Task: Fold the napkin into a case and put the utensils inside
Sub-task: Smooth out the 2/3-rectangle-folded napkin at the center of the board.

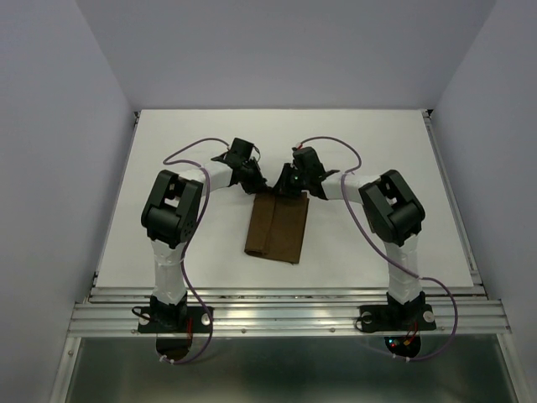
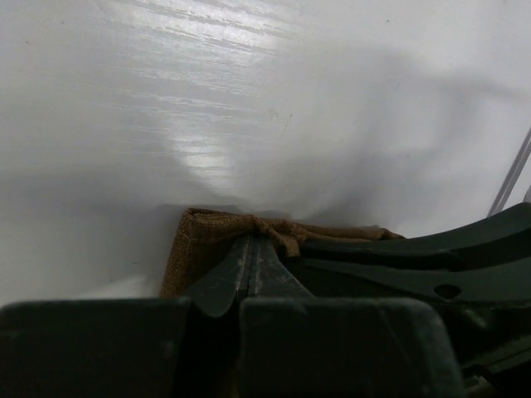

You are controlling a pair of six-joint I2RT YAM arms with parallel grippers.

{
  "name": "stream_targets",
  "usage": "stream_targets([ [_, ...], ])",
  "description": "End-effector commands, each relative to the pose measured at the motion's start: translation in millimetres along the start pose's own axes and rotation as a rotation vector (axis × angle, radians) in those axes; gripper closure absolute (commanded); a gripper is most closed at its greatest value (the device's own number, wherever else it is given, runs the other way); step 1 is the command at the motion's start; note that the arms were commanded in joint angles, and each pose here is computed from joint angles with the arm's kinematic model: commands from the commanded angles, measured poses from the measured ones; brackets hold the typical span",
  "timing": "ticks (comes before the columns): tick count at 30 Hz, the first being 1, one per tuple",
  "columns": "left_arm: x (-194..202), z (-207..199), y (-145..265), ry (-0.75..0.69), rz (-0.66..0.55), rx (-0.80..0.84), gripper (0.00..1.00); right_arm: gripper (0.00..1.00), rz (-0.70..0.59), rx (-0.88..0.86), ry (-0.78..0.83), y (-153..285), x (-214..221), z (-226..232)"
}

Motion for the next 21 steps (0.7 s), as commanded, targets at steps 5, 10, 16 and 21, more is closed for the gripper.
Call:
stream_targets([
  [5, 10.9, 1.9, 13.5, -0.028, 0.026, 0.011, 1.00, 0.99, -0.053, -0.018, 0.023, 4.5, -16.7, 9.4],
  [10, 9.6, -11.6, 32.2, -0.048, 0.036, 0.046, 1.00, 0.99, -0.071, -0.084, 0.041, 15.0, -18.8, 22.4],
  [16, 3.4, -17.4, 50.2, -0.070, 0.000, 0.044, 0.93, 0.99, -0.103, -0.115, 0.053, 29.4, -22.2, 31.1],
  [21, 5.4, -11.1, 52.0, -0.063, 0.009, 0.039, 0.93, 0.99, -0.108, -0.103, 0.054, 36.8, -17.8, 28.4],
])
Point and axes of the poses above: each gripper's point midway between its finger pads, its own y axis back along the fingers, its own z axis along the line the jaws close on, x = y × z, the point moved 2 cm from there along y, back along the fingers, and after that the axes turned 10 degrees about y, right-handed, at the moved point
